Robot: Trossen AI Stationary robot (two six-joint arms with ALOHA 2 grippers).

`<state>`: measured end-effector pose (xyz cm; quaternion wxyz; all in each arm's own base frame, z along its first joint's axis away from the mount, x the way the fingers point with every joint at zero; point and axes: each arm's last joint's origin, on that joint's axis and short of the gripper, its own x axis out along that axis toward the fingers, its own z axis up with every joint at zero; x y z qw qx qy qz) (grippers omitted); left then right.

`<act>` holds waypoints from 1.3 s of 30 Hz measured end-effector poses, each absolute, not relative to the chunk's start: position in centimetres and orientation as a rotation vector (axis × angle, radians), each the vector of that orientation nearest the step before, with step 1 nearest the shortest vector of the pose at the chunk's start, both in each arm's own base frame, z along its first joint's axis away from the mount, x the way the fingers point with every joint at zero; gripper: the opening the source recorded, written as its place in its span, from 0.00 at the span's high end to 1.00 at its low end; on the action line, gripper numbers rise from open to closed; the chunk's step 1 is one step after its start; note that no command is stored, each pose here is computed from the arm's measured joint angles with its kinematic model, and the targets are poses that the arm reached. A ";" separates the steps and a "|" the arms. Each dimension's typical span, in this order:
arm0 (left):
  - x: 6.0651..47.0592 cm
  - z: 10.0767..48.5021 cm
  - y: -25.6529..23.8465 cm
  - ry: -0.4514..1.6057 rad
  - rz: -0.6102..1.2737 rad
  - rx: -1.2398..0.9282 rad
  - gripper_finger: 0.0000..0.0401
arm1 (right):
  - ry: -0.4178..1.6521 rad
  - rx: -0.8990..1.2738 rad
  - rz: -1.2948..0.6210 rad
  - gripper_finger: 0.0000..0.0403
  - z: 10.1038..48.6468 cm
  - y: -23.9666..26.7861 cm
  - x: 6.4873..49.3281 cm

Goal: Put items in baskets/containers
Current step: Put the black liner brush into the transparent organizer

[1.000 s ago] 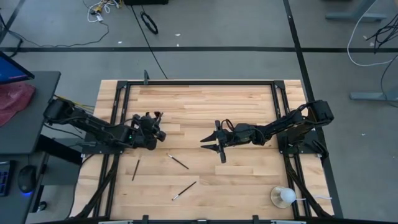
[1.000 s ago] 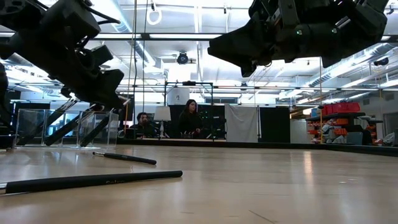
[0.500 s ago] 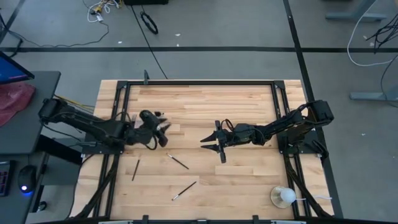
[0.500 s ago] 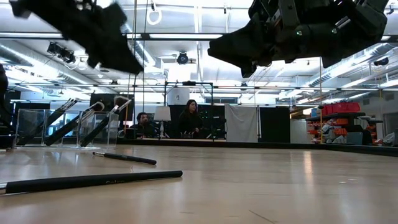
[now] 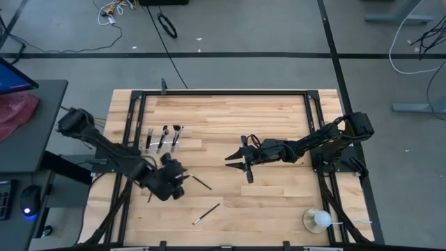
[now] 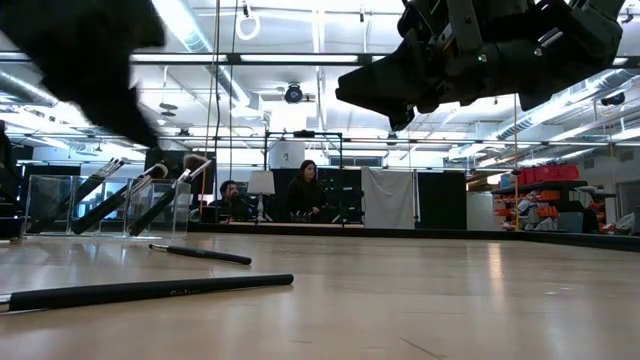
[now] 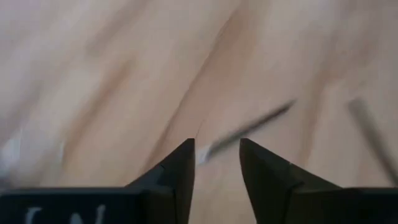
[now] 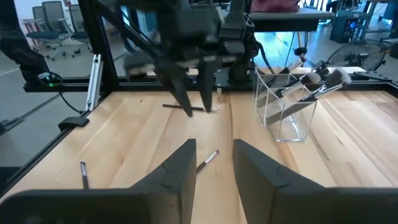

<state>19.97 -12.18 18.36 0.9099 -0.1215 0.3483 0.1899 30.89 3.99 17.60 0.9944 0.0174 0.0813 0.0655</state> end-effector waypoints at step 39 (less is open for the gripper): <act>9.1 13.2 -16.8 0.929 0.839 -0.480 0.59 | 0.162 0.038 0.131 0.74 17.6 4.0 30.9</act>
